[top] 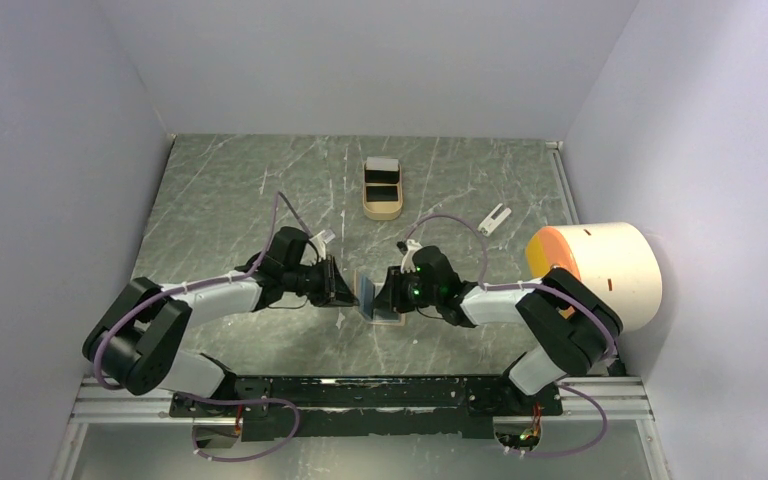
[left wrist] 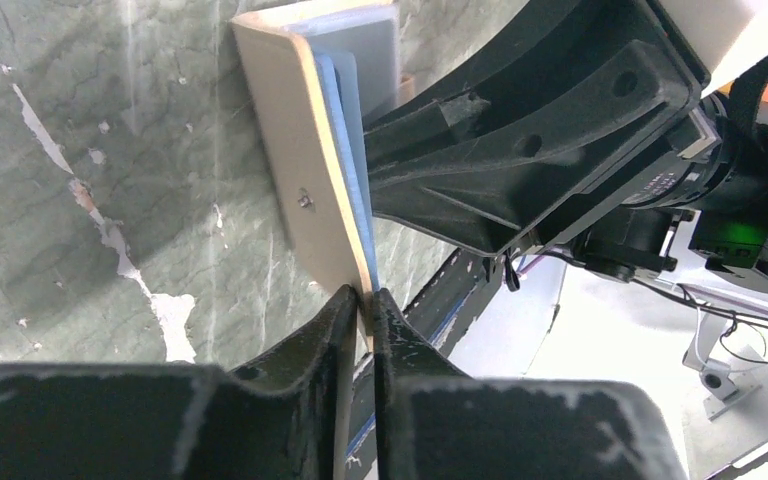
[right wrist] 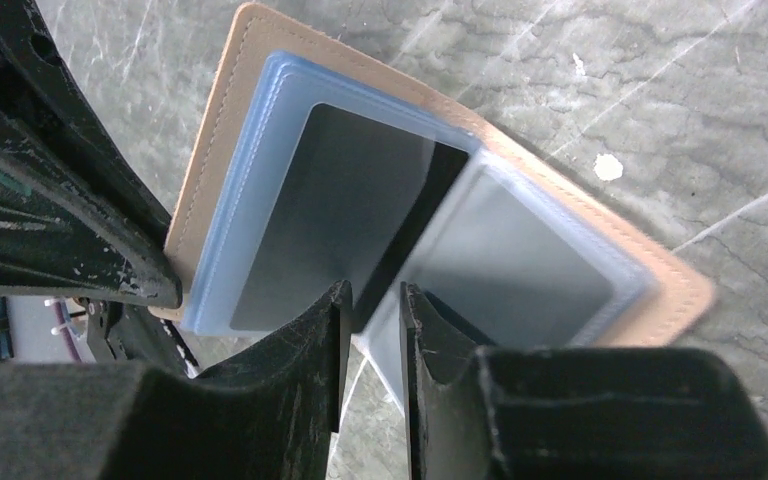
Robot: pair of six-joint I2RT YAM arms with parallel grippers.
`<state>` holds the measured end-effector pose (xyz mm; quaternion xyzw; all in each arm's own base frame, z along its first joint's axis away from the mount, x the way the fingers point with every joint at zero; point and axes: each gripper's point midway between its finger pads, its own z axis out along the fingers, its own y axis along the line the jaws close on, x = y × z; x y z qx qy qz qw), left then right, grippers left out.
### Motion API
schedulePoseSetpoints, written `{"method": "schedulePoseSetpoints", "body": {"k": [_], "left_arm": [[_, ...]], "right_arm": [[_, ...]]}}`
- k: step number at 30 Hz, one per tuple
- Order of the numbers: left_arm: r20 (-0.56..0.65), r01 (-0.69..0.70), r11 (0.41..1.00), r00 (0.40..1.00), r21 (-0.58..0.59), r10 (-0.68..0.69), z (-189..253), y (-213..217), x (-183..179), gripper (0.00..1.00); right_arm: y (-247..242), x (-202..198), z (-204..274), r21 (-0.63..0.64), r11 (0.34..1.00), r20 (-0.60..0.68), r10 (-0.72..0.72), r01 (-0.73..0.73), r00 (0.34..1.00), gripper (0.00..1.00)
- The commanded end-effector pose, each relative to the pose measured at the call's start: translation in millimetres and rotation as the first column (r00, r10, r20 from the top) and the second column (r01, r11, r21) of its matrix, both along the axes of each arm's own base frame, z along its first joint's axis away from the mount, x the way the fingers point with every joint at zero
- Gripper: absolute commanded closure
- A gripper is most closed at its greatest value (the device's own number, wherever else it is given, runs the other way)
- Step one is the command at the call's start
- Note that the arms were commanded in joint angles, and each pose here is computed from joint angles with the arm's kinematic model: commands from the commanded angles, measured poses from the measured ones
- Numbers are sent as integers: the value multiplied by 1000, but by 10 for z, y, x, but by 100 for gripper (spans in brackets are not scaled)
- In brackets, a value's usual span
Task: Put the credit cards into the card holder
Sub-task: Insert the credit card into the card holder.
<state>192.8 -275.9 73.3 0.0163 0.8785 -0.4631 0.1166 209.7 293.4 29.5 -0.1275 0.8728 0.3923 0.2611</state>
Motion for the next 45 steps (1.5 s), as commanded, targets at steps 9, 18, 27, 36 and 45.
{"method": "schedulePoseSetpoints", "body": {"k": [9,18,27,36,45], "left_arm": [[25,6,1000,1000,21,-7,31,-60,125,78],[25,37,999,999,-14,-36,21,-184,214,67],[24,46,999,999,24,-47,32,-159,228,90],[1,47,989,999,140,-47,-19,80,49,90],[-1,91,996,996,-10,-91,94,-86,-20,83]], "right_arm": [[-18,-29,-13,16,1000,16,0,0,1000,72],[-36,-34,-42,13,1000,18,-5,5,1000,72],[-104,18,112,-26,999,47,-29,30,998,71],[-113,147,186,-57,997,90,-51,56,995,71],[37,53,-50,-62,998,41,-23,25,999,73]]}}
